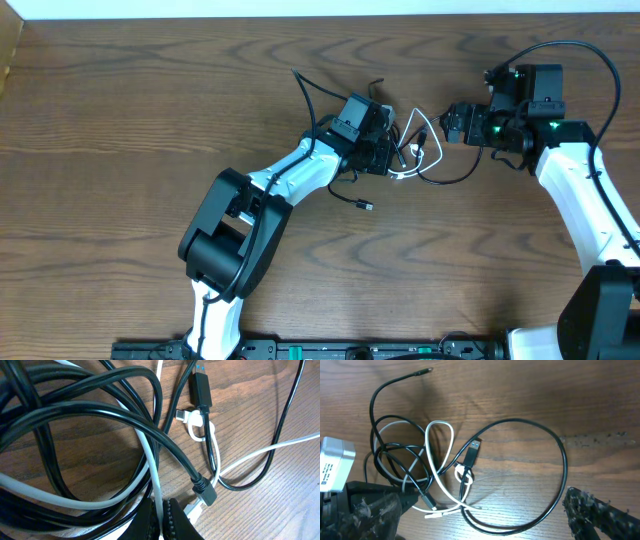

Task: Untangle cables

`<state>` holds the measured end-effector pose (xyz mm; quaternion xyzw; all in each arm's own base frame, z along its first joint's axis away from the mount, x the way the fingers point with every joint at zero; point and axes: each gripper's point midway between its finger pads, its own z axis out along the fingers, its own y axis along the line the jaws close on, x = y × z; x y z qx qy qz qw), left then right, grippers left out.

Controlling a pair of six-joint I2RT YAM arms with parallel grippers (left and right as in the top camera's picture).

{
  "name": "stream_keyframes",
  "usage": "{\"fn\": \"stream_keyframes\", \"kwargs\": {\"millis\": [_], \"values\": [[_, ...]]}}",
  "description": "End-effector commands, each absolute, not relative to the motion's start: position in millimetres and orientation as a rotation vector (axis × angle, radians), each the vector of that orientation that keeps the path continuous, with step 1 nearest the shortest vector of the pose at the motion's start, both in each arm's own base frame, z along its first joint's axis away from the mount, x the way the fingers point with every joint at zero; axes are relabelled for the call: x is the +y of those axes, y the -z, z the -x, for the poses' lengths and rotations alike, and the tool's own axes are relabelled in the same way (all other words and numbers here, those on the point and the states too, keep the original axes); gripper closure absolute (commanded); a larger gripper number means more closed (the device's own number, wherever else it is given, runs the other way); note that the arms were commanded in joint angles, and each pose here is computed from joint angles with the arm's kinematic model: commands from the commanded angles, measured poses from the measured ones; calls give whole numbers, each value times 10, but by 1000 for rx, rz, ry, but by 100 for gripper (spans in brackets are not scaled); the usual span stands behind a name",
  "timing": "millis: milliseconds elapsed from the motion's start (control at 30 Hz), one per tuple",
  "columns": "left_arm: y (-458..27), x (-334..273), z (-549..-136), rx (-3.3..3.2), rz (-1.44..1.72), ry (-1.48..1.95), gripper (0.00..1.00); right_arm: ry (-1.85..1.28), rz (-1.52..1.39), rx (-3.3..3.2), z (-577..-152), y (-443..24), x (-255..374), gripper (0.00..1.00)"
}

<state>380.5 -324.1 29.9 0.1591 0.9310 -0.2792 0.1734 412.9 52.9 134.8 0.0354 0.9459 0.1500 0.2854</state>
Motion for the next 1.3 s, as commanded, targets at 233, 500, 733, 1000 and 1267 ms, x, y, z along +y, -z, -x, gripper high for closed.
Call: {"fn": "stream_keyframes", "kwargs": {"millis": [233,500,733,1000,1267], "values": [[-322,-3226,-3857,2624,-471,812,92,-286,-256,2563,-4131,-1211,284,1],[-342,-3210,-3914,2607,-461,810,92,-279,-334,2588,-4070,-1163,251,1],[-336,-3209,-3904,2611,-461,809,84,-278,-335,2598,-4050,-1151,253,1],[-333,-3207,-3900,2614,-461,809,51,-286,-355,2603,-4036,-1144,258,1],[-333,-3207,-3900,2614,-461,809,43,-296,-353,2611,-4019,-1137,274,1]]}}
